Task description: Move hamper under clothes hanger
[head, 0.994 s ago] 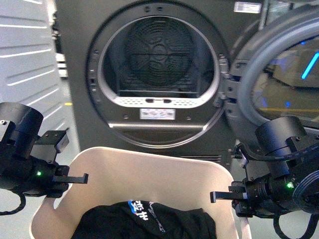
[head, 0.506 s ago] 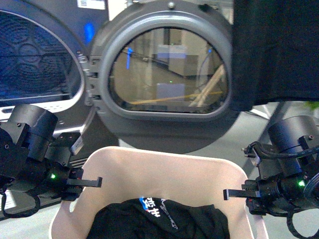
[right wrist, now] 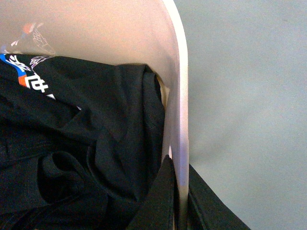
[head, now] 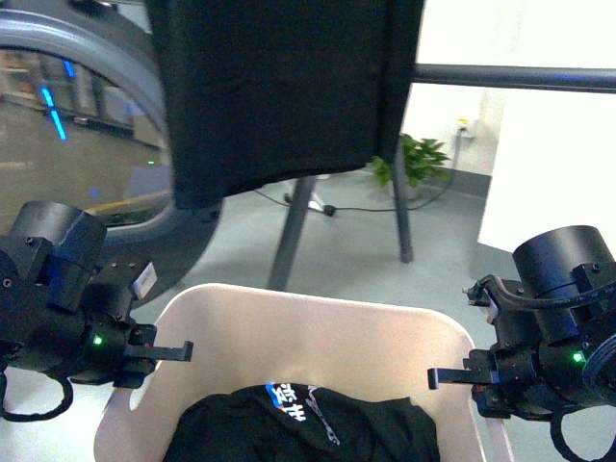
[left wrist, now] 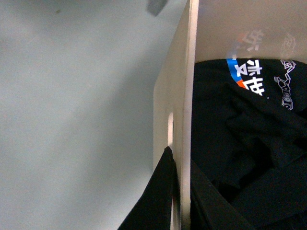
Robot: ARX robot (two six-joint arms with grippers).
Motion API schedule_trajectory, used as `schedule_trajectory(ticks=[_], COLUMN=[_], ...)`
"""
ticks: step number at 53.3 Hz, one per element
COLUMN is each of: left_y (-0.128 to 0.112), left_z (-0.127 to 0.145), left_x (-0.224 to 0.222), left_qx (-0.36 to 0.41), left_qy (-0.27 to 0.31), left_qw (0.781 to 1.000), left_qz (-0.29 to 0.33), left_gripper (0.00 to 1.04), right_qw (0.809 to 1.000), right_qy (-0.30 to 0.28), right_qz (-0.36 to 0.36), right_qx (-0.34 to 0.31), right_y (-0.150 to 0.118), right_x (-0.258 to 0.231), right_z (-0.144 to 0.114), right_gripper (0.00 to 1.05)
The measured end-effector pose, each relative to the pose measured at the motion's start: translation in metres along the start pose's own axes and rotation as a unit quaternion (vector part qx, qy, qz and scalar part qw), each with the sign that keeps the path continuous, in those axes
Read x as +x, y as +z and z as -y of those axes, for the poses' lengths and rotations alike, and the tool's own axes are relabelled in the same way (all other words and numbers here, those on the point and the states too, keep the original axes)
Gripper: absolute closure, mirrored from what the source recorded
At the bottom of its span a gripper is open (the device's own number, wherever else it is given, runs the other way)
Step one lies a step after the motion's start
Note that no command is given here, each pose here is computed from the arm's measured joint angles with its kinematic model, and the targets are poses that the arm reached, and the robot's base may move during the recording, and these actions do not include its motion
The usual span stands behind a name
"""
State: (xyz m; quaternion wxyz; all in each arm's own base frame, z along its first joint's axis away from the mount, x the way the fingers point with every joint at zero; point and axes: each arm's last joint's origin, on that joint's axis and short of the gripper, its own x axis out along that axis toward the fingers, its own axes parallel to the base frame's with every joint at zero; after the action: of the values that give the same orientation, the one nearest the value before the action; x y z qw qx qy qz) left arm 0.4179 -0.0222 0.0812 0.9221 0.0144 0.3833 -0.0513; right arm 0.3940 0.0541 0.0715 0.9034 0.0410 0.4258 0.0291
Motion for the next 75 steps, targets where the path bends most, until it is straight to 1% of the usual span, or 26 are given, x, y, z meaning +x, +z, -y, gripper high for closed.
schedule_trajectory(ticks=[53, 63, 71, 75], left_y=[0.000, 0.001, 0.001, 0.001], left_z=[0.000, 0.012, 0.004, 0.003], left_x=[0.000, 0.000, 0.000, 0.000], left_qx=[0.000, 0.009, 0.002, 0.001], left_qy=[0.000, -0.021, -0.002, -0.002], left_qw=[1.000, 1.000, 1.000, 1.000], left_qz=[0.000, 0.001, 0.001, 0.001], left_gripper=[1.01, 1.01, 1.01, 1.01], right_qw=[1.000, 1.000, 1.000, 1.000], right_qy=[0.000, -0.016, -0.003, -0.003], right_qz=[0.001, 0.003, 0.001, 0.001], right_qx=[0.000, 0.011, 0.002, 0.001], right_y=[0.000, 0.002, 0.000, 0.000], right_x=[-0.001, -0.002, -0.002, -0.002], right_z=[0.000, 0.012, 0.002, 0.002], right_gripper=[1.02, 1.02, 1.02, 1.02])
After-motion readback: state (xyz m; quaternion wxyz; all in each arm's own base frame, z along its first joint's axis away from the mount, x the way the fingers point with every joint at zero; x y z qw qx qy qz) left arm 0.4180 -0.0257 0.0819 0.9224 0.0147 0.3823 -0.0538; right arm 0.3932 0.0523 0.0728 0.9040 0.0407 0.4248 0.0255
